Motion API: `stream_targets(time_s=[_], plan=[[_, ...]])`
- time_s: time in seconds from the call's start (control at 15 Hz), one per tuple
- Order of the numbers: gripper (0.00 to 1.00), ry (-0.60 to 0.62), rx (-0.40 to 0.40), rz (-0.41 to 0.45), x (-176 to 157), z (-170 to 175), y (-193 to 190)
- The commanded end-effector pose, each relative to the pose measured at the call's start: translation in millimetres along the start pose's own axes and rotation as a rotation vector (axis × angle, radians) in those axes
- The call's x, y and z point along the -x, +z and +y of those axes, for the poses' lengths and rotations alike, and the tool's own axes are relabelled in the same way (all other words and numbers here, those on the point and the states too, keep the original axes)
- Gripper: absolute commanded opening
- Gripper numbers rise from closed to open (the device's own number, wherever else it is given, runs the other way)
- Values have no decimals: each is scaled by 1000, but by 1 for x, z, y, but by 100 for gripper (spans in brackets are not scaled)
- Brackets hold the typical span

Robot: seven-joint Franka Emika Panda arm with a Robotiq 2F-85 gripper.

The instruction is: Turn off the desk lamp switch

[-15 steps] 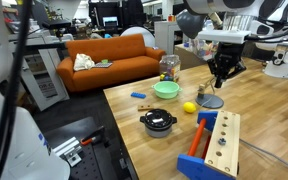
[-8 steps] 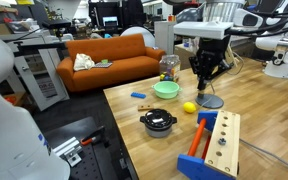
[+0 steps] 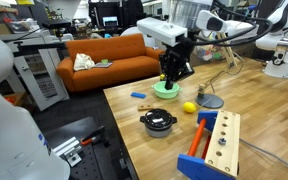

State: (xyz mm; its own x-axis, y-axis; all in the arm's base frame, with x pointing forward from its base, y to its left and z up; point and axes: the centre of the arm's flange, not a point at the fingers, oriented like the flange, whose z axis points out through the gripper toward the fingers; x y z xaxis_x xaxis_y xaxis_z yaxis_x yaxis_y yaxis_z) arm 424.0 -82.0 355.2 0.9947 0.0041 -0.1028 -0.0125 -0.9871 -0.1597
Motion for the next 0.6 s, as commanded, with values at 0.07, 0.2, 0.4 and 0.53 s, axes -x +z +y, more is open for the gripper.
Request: stream_targets(time_s=[0.07, 0.2, 0.4, 0.53], plan=[[1, -5, -28, 0, 10, -2, 2], [1, -6, -32, 5, 11, -2, 1], [1, -7, -32, 4, 11, -2, 1], [1, -7, -32, 4, 11, -2, 1]])
